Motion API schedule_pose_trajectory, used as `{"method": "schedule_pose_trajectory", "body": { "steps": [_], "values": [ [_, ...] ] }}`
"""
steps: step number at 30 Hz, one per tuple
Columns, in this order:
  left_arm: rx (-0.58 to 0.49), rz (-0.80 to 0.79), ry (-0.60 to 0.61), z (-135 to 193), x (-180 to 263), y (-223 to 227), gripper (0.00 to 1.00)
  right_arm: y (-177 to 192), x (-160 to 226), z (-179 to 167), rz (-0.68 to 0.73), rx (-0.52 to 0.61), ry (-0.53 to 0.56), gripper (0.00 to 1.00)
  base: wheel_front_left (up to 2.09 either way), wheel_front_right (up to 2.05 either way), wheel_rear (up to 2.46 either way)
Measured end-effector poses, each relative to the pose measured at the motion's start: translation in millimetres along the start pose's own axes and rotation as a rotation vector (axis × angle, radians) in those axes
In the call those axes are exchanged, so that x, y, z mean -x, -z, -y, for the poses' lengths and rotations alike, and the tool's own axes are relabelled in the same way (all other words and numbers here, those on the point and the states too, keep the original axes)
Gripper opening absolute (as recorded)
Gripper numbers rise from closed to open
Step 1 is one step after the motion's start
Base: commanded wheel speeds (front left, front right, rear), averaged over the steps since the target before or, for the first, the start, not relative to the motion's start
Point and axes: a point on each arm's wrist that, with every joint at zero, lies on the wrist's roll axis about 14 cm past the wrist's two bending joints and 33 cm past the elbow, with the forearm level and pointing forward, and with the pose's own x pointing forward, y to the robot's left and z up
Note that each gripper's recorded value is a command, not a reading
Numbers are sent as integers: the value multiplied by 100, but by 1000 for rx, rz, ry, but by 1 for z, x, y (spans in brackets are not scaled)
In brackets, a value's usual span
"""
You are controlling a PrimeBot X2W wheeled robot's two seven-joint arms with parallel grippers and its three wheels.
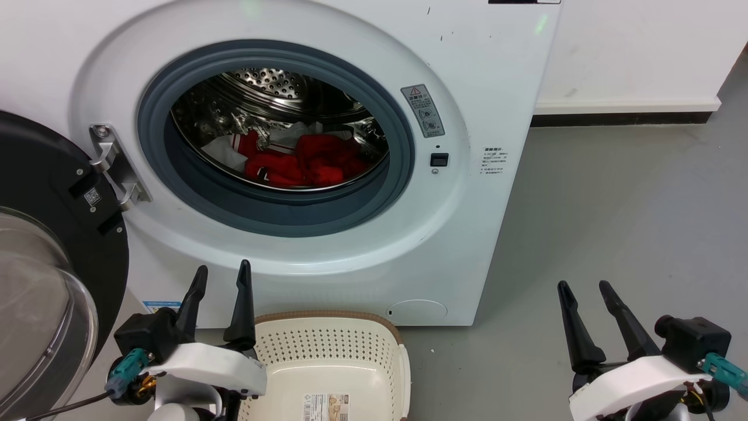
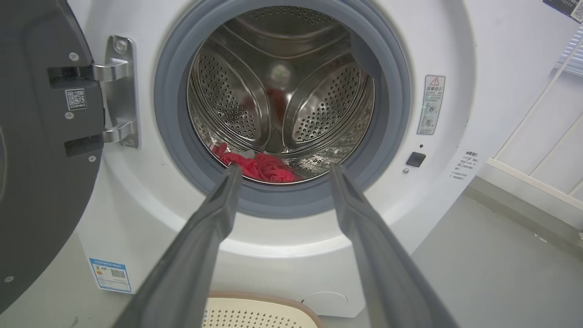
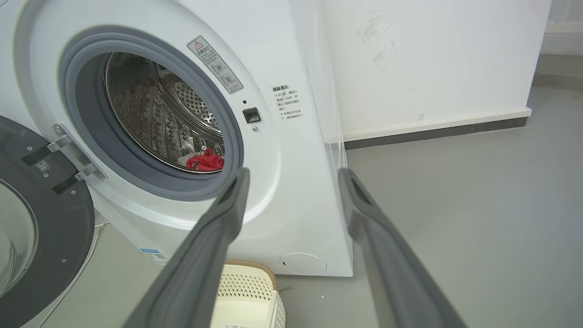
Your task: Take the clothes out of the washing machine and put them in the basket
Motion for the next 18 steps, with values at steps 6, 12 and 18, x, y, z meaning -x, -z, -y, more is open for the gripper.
{"method": "schedule_pose_trajectory", "body": {
  "steps": [6, 12, 18],
  "values": [
    [-55, -1, 0, -1, 1, 1, 100, 0, 1, -2, -5, 58, -7, 100, 0, 0, 0],
    [-102, -1, 2, -2, 2, 3, 100, 0, 1, -3, -8, 110, -12, 100, 0, 0, 0],
    [-148, -3, 5, -2, 3, 5, 100, 0, 3, -5, -11, 153, -16, 100, 0, 0, 0]
  ]
}}
